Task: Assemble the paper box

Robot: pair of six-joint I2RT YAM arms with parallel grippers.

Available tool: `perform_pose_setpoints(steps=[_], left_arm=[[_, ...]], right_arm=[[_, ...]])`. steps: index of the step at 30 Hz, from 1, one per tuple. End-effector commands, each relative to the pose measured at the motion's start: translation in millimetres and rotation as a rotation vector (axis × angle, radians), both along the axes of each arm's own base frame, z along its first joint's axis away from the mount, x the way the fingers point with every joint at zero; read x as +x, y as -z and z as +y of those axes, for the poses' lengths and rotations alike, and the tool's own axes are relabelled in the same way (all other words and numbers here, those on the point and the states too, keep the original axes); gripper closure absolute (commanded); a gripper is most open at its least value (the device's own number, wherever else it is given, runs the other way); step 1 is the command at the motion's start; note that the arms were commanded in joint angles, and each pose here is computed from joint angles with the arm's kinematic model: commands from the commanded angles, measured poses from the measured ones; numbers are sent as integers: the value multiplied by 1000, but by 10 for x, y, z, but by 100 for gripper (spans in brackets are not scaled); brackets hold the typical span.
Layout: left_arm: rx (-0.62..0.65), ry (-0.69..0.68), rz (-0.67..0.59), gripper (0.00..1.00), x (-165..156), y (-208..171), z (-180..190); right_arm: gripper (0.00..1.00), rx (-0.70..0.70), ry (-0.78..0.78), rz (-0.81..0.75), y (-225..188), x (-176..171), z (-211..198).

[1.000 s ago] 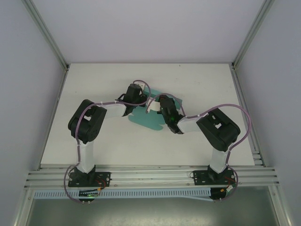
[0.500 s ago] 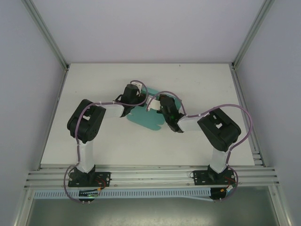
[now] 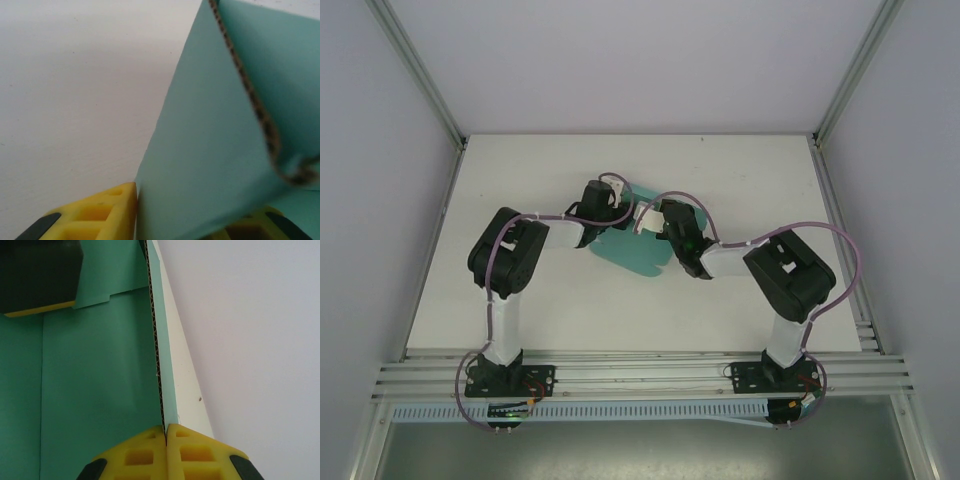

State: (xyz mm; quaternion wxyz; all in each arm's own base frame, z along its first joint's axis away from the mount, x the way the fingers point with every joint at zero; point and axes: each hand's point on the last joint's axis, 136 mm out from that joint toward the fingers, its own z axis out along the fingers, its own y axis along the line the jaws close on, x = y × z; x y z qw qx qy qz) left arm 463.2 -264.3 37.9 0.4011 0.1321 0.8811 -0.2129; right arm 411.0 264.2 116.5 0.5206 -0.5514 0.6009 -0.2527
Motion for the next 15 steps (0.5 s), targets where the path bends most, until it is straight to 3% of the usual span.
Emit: perform_pose_setpoints(steps=[1, 9, 13, 15], left_arm=[[-30, 31, 37, 68, 8, 40, -13], [-37, 72, 5, 64, 106, -98, -99], [-25, 70, 27, 78, 149, -72, -116], [-26, 75, 34, 92, 158, -82, -132]], right_arm=[[100, -88, -67, 198, 538, -253, -7], [100, -95, -87, 233, 587, -283, 22], [100, -97, -86, 249, 609, -289, 16], [100, -102, -92, 261, 634, -306, 18]])
